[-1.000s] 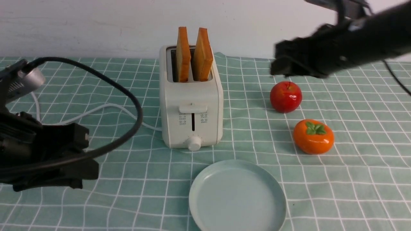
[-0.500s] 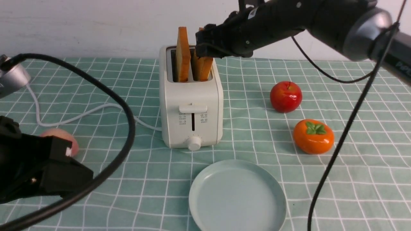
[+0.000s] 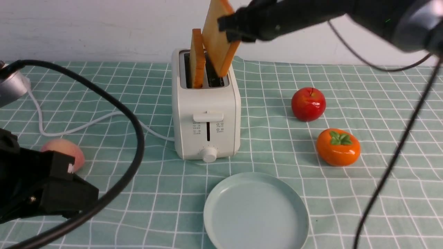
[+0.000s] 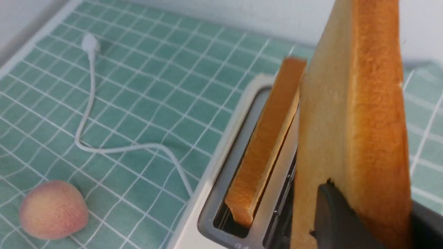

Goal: Take toasted bread from bread machine on blue coffee table place on plate.

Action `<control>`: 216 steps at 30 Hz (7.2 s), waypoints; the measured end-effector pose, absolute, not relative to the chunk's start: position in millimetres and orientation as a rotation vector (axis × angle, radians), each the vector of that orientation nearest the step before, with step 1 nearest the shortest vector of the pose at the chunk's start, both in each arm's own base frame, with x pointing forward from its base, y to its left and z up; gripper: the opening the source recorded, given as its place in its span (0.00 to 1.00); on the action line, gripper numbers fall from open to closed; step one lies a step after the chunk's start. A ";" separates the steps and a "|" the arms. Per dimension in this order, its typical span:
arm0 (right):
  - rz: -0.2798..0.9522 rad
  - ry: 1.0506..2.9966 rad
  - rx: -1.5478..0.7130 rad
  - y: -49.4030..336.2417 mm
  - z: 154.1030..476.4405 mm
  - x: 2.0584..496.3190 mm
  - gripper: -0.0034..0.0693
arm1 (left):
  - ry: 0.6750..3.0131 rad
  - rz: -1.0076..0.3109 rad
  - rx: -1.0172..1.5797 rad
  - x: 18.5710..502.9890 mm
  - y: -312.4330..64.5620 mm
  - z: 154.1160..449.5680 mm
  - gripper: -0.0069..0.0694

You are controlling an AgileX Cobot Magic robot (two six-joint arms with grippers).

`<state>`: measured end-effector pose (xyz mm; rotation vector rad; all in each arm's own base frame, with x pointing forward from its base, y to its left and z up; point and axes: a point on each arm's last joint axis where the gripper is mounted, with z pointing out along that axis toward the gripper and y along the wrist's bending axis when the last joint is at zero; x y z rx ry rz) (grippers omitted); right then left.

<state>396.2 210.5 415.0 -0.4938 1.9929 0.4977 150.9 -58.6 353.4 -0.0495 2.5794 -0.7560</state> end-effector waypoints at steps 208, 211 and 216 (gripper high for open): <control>0.353 1.837 -0.297 29.8 225.5 64.3 0.06 | 1.689 -0.375 0.005 43.3 -15.3 231.0 0.07; 0.353 1.838 -0.297 29.8 225.3 64.3 0.07 | 1.786 -0.307 -0.101 50.3 -9.3 197.6 0.08; 0.353 1.837 -0.297 29.8 225.3 64.2 0.07 | 1.881 -0.244 -0.190 52.1 -4.5 170.5 0.09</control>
